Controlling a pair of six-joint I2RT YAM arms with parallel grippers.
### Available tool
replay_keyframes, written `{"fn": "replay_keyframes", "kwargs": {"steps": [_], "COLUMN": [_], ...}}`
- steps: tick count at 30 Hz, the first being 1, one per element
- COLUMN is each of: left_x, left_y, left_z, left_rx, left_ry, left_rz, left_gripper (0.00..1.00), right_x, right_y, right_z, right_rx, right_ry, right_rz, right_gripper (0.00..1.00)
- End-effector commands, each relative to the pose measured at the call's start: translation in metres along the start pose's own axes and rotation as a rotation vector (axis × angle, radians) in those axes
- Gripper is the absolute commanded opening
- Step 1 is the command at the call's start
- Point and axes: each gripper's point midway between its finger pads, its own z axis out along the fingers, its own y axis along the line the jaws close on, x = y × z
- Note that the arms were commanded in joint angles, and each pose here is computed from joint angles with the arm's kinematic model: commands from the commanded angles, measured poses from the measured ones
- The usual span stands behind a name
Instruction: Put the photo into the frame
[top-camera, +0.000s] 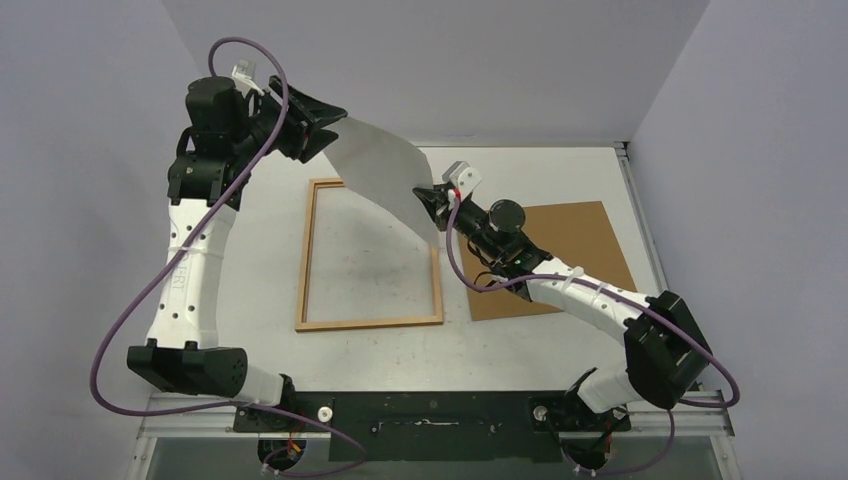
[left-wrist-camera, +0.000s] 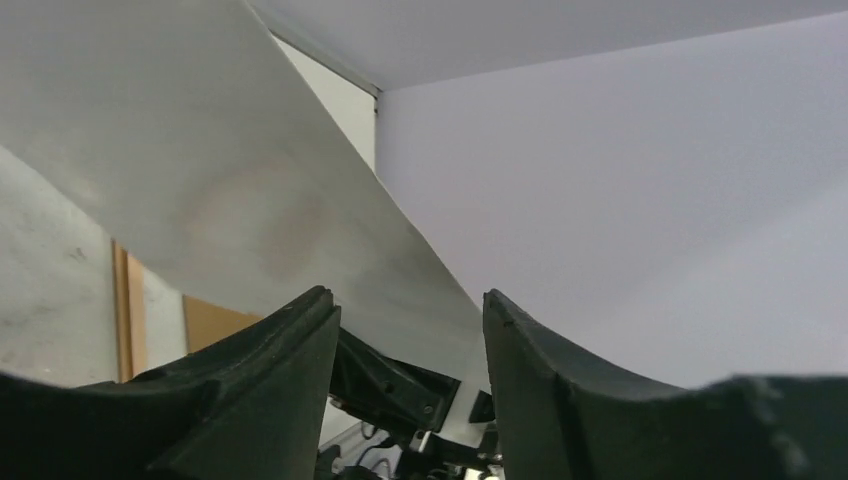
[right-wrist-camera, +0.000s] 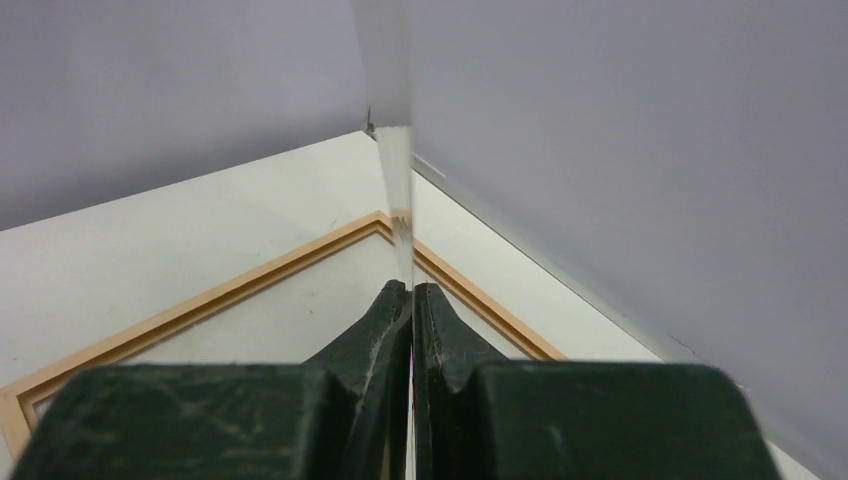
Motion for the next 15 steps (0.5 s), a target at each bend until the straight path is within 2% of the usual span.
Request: {"fn": "replay_keyframes", "kwargs": {"steps": [1,3,5,10,15], "left_x": [-0.014,-0.016,-0.019,-0.024,-0.029], "left_y": [-0.019,-0.015,-0.011,0.002,0.008], "left_z": [-0.022,-0.028,-0.033,-0.044,-0.059], "left_rx": [0.045,0.026,0.006,-0.058,-0.122], "left_ry": [-0.122,-0.154,-0.186,-0.238,-0.271], "left_rz": [0.125,0.166,0.199,0.299,0.388], "left_gripper": [0.62,0.73,0.79,0.84,0.84], "right_x": [-0.064,-0.07,-0.078,-0.096,-0.112], "right_y": [-0.004,-0.004,-0.007,-0.012,-0.02], "right_z": [-0.004,-0.006,-0.007,-0.006,-0.004], "right_rx": [-0.031,-0.034,-0.028,-0.016,0.034], "right_ry": [-0.095,-0.087,-0.074,-0.021,0.044], "right_rz": [0.041,0.051,0.074,0.199,0.374], "right_gripper": [0.0,0.0,0.0,0.0,0.0]}}
